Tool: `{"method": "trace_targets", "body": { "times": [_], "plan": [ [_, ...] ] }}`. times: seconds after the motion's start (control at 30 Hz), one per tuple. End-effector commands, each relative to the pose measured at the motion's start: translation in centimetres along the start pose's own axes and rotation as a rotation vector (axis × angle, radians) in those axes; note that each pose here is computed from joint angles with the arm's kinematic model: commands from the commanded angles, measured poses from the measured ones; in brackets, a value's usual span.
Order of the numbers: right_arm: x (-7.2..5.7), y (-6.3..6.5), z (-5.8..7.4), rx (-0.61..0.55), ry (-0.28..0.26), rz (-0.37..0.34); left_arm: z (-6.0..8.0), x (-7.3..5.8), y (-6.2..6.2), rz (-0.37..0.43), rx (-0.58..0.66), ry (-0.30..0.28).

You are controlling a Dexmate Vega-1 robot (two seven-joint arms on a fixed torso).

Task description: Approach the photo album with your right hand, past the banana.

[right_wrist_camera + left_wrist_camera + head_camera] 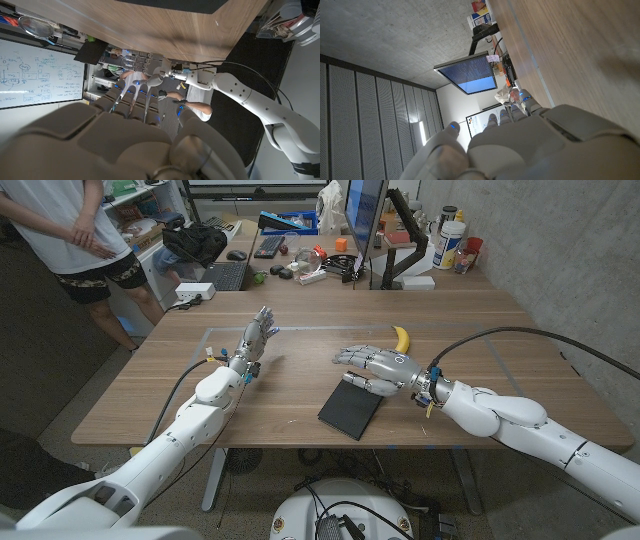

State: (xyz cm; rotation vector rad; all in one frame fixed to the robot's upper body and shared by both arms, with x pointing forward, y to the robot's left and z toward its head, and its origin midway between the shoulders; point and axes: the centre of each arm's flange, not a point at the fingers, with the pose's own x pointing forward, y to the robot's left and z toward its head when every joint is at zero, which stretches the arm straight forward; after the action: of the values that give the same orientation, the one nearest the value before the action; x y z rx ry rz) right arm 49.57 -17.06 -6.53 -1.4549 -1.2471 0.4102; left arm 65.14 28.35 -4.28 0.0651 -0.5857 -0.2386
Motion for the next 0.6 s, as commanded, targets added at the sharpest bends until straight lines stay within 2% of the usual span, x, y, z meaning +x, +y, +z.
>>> {"method": "trace_targets", "body": {
  "times": [0.03,0.6],
  "plan": [
    [0.21,0.31,0.17,-0.011,-0.002,0.017,-0.03,-0.06,0.15,0.0,0.0,0.0],
    [0.55,0.76,0.36,-0.027,-0.005,0.046,-0.06,-0.16,0.25,0.0,0.002,0.002]
  ]
}}
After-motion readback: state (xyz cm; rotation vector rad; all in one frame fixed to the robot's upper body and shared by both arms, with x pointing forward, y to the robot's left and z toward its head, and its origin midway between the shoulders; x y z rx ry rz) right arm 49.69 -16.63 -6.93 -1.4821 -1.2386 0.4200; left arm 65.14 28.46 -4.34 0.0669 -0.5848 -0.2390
